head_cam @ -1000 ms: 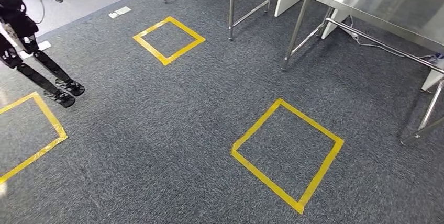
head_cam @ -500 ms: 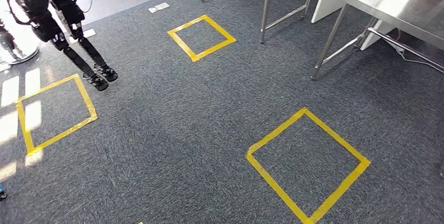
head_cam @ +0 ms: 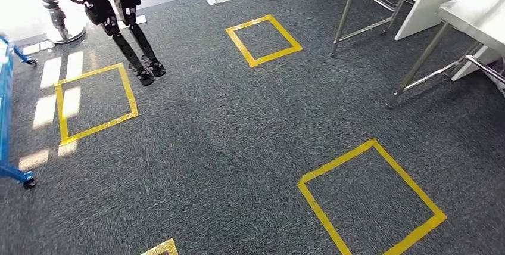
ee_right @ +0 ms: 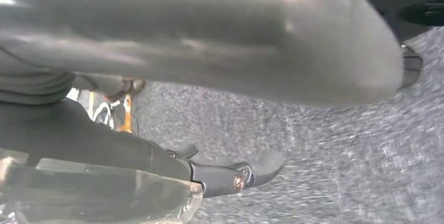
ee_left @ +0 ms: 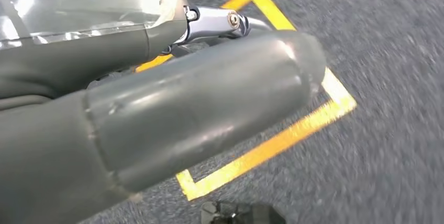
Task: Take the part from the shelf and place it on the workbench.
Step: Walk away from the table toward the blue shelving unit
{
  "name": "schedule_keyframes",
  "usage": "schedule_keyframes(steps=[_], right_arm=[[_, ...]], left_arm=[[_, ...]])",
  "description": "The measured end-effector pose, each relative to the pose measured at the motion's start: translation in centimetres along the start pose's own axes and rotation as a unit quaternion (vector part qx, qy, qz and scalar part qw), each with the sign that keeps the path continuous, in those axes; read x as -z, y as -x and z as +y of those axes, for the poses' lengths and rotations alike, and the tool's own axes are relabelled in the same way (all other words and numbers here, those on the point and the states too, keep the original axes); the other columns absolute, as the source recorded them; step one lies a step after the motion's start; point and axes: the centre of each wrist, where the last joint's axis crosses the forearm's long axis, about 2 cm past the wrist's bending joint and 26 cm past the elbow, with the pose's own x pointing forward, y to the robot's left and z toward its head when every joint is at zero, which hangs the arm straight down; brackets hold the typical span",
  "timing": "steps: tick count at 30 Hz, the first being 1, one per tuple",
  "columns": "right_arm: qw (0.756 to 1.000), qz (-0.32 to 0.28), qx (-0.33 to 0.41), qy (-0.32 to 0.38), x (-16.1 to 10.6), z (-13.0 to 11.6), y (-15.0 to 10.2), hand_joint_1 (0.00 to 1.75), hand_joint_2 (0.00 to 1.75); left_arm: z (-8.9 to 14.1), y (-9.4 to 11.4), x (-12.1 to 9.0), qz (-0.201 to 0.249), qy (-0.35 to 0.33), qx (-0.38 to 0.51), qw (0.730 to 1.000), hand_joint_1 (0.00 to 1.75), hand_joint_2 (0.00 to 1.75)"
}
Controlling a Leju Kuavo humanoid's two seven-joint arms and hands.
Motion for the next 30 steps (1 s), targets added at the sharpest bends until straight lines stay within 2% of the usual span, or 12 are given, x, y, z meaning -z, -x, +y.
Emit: schedule_keyframes(steps=[13,30], right_arm=[[1.000,-0.003,-0.011,-0.001,-0.02,0.08,-0.25,0.00,0.00],[1.000,-0.012,-0.011,-0.009,-0.11,0.91,-0.59,0.00,0.00]], left_arm=[[0.09,0.27,-0.09,0.004,0.000,-0.001,1.000,0.00,0.00],[0.54,-0.36,0.42,-0.004,0.010,0.003,1.000,0.00,0.00]])
